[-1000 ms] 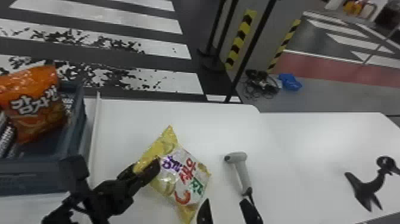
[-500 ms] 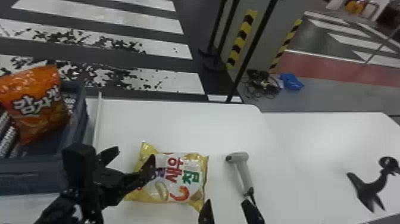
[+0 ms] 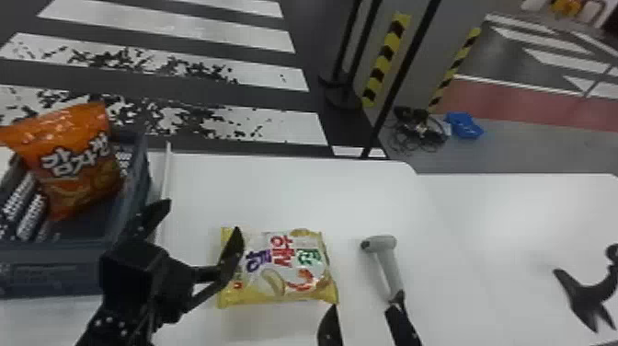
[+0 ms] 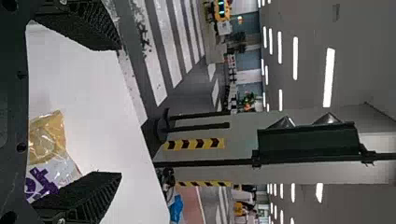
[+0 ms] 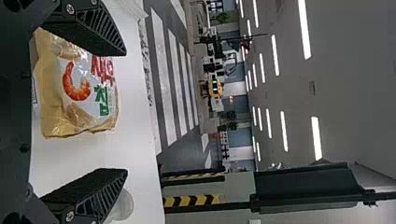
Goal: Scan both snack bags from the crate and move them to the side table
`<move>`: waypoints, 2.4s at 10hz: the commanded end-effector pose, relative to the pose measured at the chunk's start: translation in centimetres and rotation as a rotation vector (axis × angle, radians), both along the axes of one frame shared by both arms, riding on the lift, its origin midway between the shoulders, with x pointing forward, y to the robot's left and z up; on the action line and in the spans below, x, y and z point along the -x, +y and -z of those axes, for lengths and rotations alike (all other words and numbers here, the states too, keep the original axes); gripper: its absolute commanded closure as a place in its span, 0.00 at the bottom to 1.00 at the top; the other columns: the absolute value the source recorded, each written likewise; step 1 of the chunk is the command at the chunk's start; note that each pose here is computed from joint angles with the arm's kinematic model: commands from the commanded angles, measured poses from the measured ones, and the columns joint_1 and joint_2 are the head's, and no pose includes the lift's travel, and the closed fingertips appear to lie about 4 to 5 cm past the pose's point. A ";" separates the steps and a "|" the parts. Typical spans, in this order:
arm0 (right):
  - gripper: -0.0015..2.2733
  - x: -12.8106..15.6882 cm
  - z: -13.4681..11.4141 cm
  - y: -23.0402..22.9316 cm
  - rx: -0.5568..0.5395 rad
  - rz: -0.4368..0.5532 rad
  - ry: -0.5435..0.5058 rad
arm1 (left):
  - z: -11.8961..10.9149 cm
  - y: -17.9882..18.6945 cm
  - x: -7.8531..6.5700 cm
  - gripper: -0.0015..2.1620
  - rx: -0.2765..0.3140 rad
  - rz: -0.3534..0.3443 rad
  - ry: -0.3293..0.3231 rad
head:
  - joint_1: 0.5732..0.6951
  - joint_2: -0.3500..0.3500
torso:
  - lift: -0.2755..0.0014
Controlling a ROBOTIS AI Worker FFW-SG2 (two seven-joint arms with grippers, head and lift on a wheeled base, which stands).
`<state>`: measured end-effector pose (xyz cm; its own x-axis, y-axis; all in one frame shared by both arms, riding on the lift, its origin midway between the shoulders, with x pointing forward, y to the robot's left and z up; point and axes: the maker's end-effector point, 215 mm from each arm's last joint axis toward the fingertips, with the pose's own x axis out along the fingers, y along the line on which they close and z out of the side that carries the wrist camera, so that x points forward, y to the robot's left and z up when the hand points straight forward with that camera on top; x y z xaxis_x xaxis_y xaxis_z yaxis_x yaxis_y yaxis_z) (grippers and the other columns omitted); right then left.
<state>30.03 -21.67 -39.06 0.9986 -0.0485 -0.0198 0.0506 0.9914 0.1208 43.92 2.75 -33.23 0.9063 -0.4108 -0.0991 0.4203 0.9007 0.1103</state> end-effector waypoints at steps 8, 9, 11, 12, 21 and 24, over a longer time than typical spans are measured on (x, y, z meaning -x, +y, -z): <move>0.04 -5.3 -0.8 2.5 -0.002 -0.072 0.020 | -2.9 14.8 5.2 0.02 0.083 -0.195 -0.144 | 1.00 0.36 | 0.64; 0.04 -6.2 0.0 2.5 0.001 -0.083 0.070 | -3.2 16.0 5.8 0.02 0.093 -0.213 -0.159 | 1.00 0.42 | 0.64; 0.04 -7.8 2.5 1.8 -0.017 -0.111 0.209 | -3.4 18.0 7.2 0.02 0.124 -0.246 -0.183 | 1.00 0.50 | 0.64; 0.04 -8.3 3.4 1.2 -0.041 -0.135 0.272 | -3.5 18.8 7.8 0.02 0.139 -0.258 -0.194 | 1.00 0.52 | 0.64; 0.04 -9.4 8.7 -2.5 -0.265 -0.272 0.638 | -1.5 21.2 8.8 0.03 0.234 -0.275 -0.169 | 1.00 0.52 | 0.64; 0.04 -9.7 9.7 -3.1 -0.343 -0.296 0.667 | -1.0 20.8 8.7 0.03 0.243 -0.275 -0.158 | 1.00 0.49 | 0.64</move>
